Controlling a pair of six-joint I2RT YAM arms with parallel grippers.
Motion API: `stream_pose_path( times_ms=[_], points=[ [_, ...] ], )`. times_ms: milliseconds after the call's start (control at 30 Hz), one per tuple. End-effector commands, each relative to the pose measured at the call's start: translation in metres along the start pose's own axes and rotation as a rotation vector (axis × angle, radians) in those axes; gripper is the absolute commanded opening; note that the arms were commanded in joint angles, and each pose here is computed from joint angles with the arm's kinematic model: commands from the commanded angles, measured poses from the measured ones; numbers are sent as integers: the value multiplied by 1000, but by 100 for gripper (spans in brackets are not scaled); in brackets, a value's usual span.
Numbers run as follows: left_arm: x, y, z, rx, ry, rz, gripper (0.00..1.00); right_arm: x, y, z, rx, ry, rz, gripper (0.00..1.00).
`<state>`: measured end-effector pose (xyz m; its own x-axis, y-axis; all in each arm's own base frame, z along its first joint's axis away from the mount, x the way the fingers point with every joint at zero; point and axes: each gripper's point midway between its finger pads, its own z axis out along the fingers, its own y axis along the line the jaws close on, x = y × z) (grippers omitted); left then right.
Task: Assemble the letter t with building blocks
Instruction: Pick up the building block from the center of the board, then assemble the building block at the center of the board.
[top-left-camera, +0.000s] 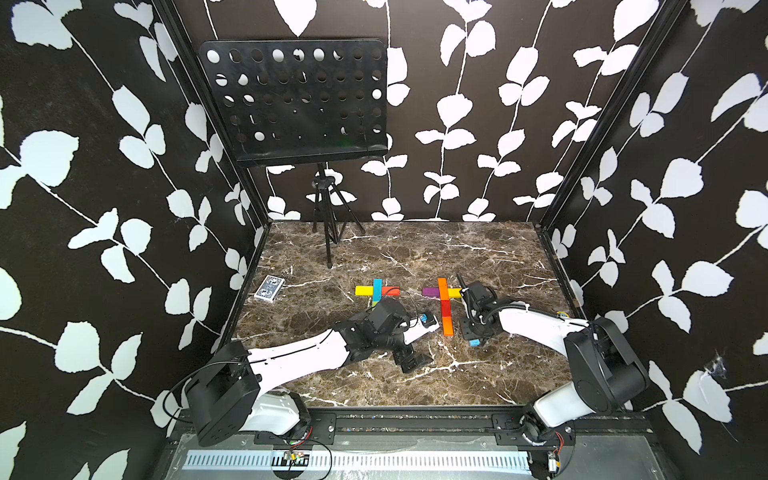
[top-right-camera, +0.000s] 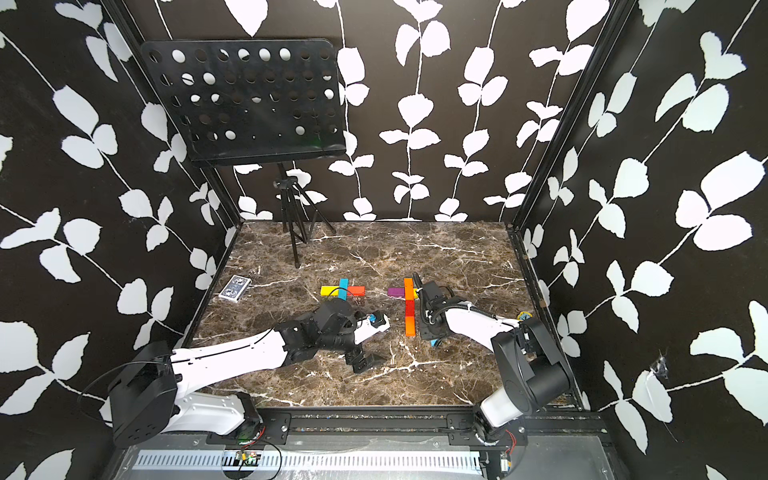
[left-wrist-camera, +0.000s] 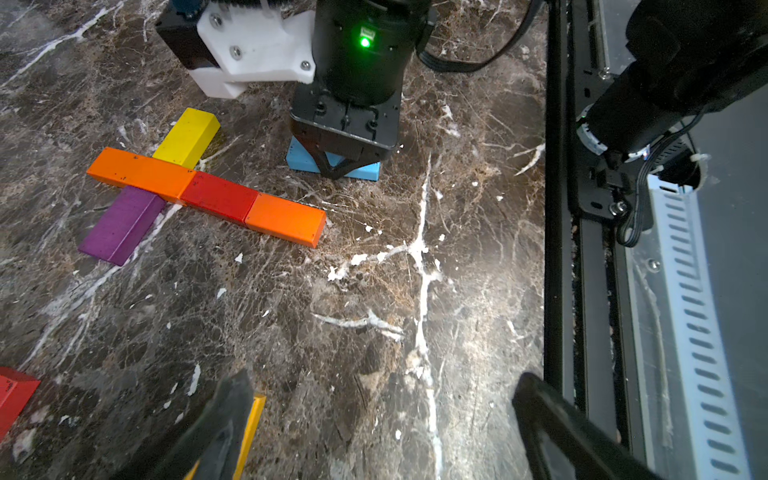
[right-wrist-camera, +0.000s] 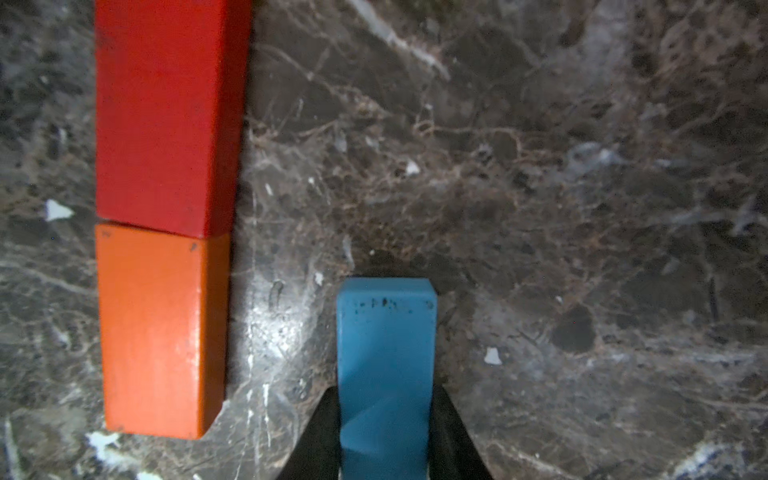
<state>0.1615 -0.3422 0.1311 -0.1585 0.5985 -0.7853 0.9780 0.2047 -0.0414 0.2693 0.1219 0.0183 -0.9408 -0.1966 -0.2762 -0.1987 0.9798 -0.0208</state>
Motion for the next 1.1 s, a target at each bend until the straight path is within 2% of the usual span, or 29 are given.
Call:
stream_pose_path(
  times_ms=[0,133,367,467,600,667,767,933,1000,1067],
  points=[
    [4,-1,0,-2,19,4,99,-5,5,-5,-32,13,-25,24],
    [2,3,-3,-28,17,17,99,-29,13,-26,-68,-41,-96,23],
    [-1,13,-9,-100,-10,37,99,-65,-14,-60,68,-117,-223,26],
    [-2,16,-12,-121,-17,45,99,-73,-26,-64,93,-134,-234,26],
    [-3,18,-17,-146,-25,51,99,-74,-30,-63,36,-149,-271,26],
    [-3,21,-20,-166,-34,56,99,-72,-20,-62,-29,-174,-348,26],
    [-2,25,-24,-202,-54,65,99,-65,-18,-65,-33,-194,-474,29],
    [-2,27,-27,-221,-60,82,99,-62,-24,-78,-26,-228,-589,30],
    [-2,28,-27,-228,-58,88,99,-60,-16,-85,-88,-251,-671,29],
    [-2,29,-25,-232,-55,93,99,-56,-7,-90,-132,-264,-814,28]
  ],
)
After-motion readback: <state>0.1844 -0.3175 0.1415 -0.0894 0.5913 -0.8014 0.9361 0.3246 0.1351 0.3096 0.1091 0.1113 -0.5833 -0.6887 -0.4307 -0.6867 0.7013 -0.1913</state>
